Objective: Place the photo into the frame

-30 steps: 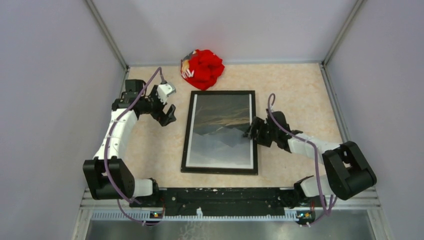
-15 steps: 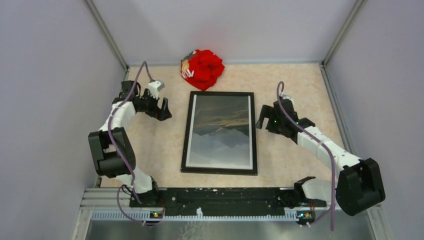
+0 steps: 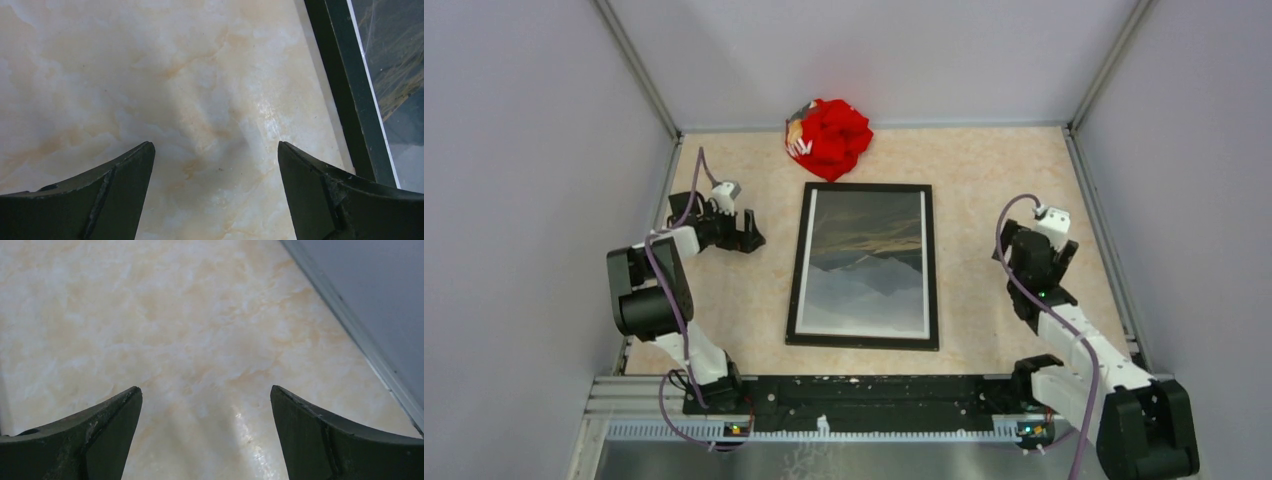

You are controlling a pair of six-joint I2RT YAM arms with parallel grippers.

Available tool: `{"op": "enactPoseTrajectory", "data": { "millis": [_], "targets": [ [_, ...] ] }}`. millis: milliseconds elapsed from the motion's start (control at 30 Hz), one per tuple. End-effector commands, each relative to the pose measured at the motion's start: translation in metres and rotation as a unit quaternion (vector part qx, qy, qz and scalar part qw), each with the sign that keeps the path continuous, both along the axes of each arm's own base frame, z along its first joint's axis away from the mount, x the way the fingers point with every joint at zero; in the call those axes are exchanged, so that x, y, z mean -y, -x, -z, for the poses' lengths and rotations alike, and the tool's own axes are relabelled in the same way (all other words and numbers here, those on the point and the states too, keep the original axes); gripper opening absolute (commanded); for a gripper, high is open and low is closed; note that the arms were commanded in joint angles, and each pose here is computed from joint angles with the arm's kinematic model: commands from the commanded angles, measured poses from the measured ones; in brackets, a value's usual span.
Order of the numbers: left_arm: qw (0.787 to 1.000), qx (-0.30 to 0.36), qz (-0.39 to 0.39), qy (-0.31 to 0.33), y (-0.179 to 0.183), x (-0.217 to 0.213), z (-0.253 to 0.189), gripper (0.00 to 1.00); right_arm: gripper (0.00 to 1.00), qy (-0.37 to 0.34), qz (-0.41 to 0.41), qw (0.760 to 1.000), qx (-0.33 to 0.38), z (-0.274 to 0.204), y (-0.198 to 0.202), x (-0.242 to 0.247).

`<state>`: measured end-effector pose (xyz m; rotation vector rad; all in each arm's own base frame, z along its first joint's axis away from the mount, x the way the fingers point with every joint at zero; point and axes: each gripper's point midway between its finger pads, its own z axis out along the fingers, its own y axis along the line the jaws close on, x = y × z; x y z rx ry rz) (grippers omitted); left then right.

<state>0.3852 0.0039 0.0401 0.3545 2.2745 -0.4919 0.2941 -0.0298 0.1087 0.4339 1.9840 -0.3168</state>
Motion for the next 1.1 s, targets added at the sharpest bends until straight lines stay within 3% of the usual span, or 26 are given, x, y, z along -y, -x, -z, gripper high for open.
{"op": "enactPoseTrajectory", "data": {
  "millis": [0, 167, 500, 633, 733, 800, 867, 967, 1000, 1067],
  "targets": [
    [0.995, 0.094, -0.011, 0.037, -0.028, 0.006, -0.032, 0.99, 0.99, 0.051, 0.078, 0.980, 0.175, -0.061, -0.008, 0.040],
    [0.993, 0.106, -0.024, 0.053, -0.027, 0.009, -0.023, 0.99, 0.99, 0.014, 0.048, 0.982, 0.183, -0.034, -0.018, 0.039],
    [0.963, 0.249, -0.075, 0.066, -0.010, 0.015, -0.060, 0.99, 0.99, 0.050, 0.019, 0.983, 0.174, -0.010, -0.043, 0.036],
    [0.954, 0.292, -0.059, 0.028, 0.000, 0.031, -0.059, 0.99, 0.99, 0.043, -0.026, 0.987, 0.152, -0.005, -0.058, 0.024],
    [0.938, 0.344, -0.036, -0.004, 0.017, 0.047, -0.062, 0.99, 0.99, 0.022, -0.027, 0.978, 0.206, -0.011, -0.051, 0.020],
    [0.943, 0.329, -0.052, -0.019, 0.020, 0.047, -0.049, 0.99, 0.99, 0.028, -0.014, 0.971, 0.236, -0.014, -0.044, 0.025],
    [0.920, 0.388, -0.047, -0.014, 0.023, 0.051, -0.065, 0.99, 0.99, 0.030, -0.073, 0.972, 0.221, -0.007, -0.050, 0.008],
    [0.943, 0.328, -0.046, -0.022, 0.016, 0.049, -0.048, 0.99, 0.99, 0.041, -0.086, 0.967, 0.235, -0.006, -0.055, 0.004],
    [0.945, 0.323, -0.042, -0.021, 0.010, 0.050, -0.047, 0.99, 0.99, 0.027, -0.068, 0.977, 0.201, 0.007, -0.054, 0.008],
    [0.940, 0.339, -0.041, -0.021, 0.012, 0.051, -0.051, 0.99, 0.99, 0.035, -0.058, 0.976, 0.209, 0.001, -0.061, 0.012]
  ]
}}
